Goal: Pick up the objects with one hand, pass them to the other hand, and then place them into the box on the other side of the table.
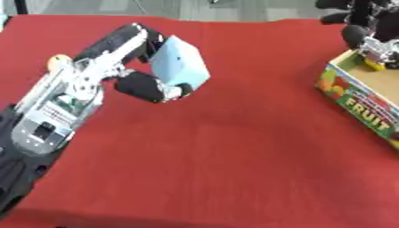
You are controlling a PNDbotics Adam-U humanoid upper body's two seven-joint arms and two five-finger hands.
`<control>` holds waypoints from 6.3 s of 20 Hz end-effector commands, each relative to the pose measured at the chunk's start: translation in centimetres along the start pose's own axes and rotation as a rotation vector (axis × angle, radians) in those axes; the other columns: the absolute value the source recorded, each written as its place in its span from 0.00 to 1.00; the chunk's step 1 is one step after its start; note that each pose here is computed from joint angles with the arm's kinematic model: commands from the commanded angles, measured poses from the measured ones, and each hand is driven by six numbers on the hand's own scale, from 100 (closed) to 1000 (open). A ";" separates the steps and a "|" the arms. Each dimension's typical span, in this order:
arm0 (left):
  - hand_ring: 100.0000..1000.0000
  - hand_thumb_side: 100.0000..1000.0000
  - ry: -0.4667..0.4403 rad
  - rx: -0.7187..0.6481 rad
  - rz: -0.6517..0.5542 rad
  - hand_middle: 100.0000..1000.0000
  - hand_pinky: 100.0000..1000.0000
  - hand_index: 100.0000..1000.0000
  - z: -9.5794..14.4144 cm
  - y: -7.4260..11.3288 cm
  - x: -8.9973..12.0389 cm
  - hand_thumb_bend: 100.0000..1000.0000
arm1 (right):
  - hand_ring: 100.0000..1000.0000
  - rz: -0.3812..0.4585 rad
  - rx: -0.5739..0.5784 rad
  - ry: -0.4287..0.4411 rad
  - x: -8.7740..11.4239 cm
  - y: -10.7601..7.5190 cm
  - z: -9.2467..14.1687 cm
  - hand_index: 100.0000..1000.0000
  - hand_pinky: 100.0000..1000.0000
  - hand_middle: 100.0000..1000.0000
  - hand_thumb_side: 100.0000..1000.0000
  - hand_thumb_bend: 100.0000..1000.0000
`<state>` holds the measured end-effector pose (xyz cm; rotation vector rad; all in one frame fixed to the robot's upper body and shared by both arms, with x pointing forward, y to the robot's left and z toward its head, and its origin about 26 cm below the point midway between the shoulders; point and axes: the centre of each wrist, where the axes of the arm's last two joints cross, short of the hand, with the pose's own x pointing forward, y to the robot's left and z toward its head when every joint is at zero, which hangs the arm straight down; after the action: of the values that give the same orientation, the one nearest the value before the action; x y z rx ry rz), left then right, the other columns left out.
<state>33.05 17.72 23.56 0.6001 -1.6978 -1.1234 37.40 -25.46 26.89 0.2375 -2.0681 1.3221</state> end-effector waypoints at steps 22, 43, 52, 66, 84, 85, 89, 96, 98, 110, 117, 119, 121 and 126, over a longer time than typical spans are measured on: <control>0.57 0.18 -0.239 0.122 -0.037 0.49 0.66 0.48 -0.7 -3.2 1.3 0.00 | 1.00 0.257 0.198 -0.041 -1.0 1.6 -4.2 0.97 0.93 0.98 0.09 0.00; 0.57 0.15 -0.283 0.165 -0.060 0.48 0.65 0.47 -1.5 -4.9 2.3 0.00 | 1.00 0.379 0.313 -0.092 -0.8 3.2 -6.7 1.00 0.94 1.00 0.10 0.00; 0.57 0.12 -0.271 0.161 -0.073 0.48 0.66 0.47 -2.3 -5.7 2.4 0.00 | 1.00 0.383 0.338 -0.116 -0.3 3.7 -7.5 1.00 0.95 1.00 0.14 0.00; 0.57 0.06 -0.251 0.204 -0.147 0.49 0.66 0.47 -3.0 -6.5 2.1 0.00 | 1.00 0.386 0.405 -0.085 -0.1 4.2 -8.0 1.00 0.97 1.00 0.25 0.00; 0.56 0.14 -0.243 0.240 -0.056 0.47 0.65 0.48 -2.8 -7.1 2.9 0.00 | 1.00 0.472 0.409 -0.095 -0.6 5.0 -8.3 1.00 0.97 1.00 0.18 0.00; 0.56 0.14 -0.240 0.239 -0.055 0.47 0.65 0.48 -2.9 -7.2 2.9 0.00 | 1.00 0.475 0.412 -0.097 -0.6 5.1 -8.3 1.00 0.97 1.00 0.18 0.00; 0.55 0.15 -0.232 0.239 -0.043 0.46 0.65 0.48 -3.0 -7.2 3.0 0.00 | 1.00 0.480 0.429 -0.100 -0.7 5.1 -8.1 1.00 0.98 1.00 0.14 0.00; 0.55 0.17 -0.215 0.243 -0.015 0.45 0.64 0.48 -3.3 -7.6 2.9 0.00 | 1.00 0.484 0.443 -0.095 -0.5 5.1 -7.9 1.00 0.98 1.00 0.16 0.00; 0.55 0.17 -0.217 0.248 -0.008 0.45 0.64 0.48 -3.3 -7.6 2.9 0.00 | 1.00 0.495 0.449 -0.093 -0.6 5.1 -7.8 1.00 0.99 1.00 0.17 0.00; 0.55 0.17 -0.264 0.262 -0.004 0.45 0.64 0.48 -3.0 -7.1 3.8 0.00 | 1.00 0.530 0.470 -0.092 -1.1 5.2 -7.7 1.00 0.99 1.00 0.17 0.00; 0.55 0.15 -0.320 0.256 -0.018 0.45 0.64 0.48 -2.7 -6.9 4.6 0.00 | 1.00 0.536 0.475 -0.085 -1.2 5.2 -7.8 1.00 0.99 1.00 0.17 0.00; 0.55 0.14 -0.333 0.251 -0.022 0.45 0.64 0.48 -2.6 -6.9 4.7 0.00 | 1.00 0.535 0.475 -0.083 -1.3 5.2 -7.8 1.00 0.99 1.00 0.17 0.00; 0.55 0.14 -0.341 0.248 -0.024 0.45 0.64 0.48 -2.6 -7.0 4.9 0.00 | 1.00 0.534 0.475 -0.081 -1.3 5.2 -7.8 1.00 0.99 1.00 0.16 0.00; 0.55 0.14 -0.355 0.247 -0.028 0.45 0.64 0.48 -2.5 -7.0 5.1 0.00 | 1.00 0.534 0.483 -0.080 -1.3 5.3 -7.9 1.00 1.00 1.00 0.15 0.00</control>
<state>33.41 10.28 18.15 0.6222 -2.0683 -1.0965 39.18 -16.16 23.73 -0.0455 -1.9578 2.0378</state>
